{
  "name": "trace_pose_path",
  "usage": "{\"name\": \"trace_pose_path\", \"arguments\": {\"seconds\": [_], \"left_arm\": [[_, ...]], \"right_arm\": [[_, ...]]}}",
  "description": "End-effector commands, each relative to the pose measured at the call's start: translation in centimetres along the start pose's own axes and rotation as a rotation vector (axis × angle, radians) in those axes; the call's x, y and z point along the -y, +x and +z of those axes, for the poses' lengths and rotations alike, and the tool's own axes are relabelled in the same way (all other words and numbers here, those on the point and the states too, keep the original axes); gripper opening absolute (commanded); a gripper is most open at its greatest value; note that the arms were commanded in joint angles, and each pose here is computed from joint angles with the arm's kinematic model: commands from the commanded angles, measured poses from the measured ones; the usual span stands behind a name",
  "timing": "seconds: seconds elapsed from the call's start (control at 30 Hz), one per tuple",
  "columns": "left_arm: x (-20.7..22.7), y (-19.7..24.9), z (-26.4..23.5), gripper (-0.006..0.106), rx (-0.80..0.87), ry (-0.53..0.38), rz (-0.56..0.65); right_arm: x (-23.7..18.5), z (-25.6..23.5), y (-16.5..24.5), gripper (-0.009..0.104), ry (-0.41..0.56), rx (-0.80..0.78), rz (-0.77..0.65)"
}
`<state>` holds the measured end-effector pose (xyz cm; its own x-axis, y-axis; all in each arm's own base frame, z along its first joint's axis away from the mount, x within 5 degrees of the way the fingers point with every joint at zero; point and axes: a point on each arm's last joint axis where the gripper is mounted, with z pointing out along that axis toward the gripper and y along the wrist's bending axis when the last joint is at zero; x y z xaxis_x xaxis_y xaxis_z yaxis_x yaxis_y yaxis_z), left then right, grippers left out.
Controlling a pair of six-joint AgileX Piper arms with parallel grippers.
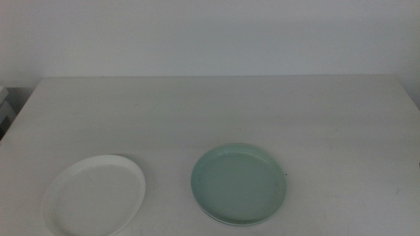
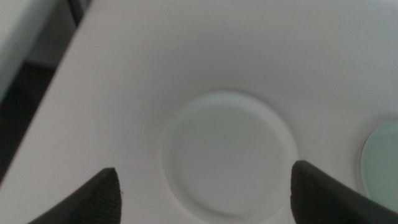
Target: Stack the three bowls on top of each other.
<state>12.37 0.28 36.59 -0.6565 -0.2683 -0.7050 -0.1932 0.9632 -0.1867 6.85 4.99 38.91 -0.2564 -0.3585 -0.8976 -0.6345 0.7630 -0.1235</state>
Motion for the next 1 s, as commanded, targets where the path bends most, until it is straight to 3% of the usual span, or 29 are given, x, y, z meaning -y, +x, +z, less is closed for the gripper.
{"name": "trace_pose_path", "arguments": {"seconds": [0.0, 0.4, 0.5, 0.77, 0.97], "left_arm": [[0.5, -1.3, 0.7, 0.105, 0.013, 0.021, -0.027], [-0.4, -2.7, 9.4, 0.105, -0.286, -0.066, 0.129], [-1.9, -2.9, 11.7, 0.105, -0.35, -0.031, 0.121], [-5.2, -2.7, 18.6, 0.105, -0.433, 0.178, 0.124], [-6.0, -1.1, 23.5, 0.105, -0.525, 0.213, 0.059]], "right_arm": [[0.3, -0.4, -1.1, 0.059, 0.026, 0.078, -0.013], [0.3, -0.4, -1.1, 0.059, 0.026, 0.078, -0.013], [0.3, -0.4, -1.1, 0.059, 0.026, 0.078, -0.013], [0.3, -0.4, -1.1, 0.059, 0.027, 0.078, -0.014], [0.3, -0.4, -1.1, 0.059, 0.027, 0.078, -0.014]]}}
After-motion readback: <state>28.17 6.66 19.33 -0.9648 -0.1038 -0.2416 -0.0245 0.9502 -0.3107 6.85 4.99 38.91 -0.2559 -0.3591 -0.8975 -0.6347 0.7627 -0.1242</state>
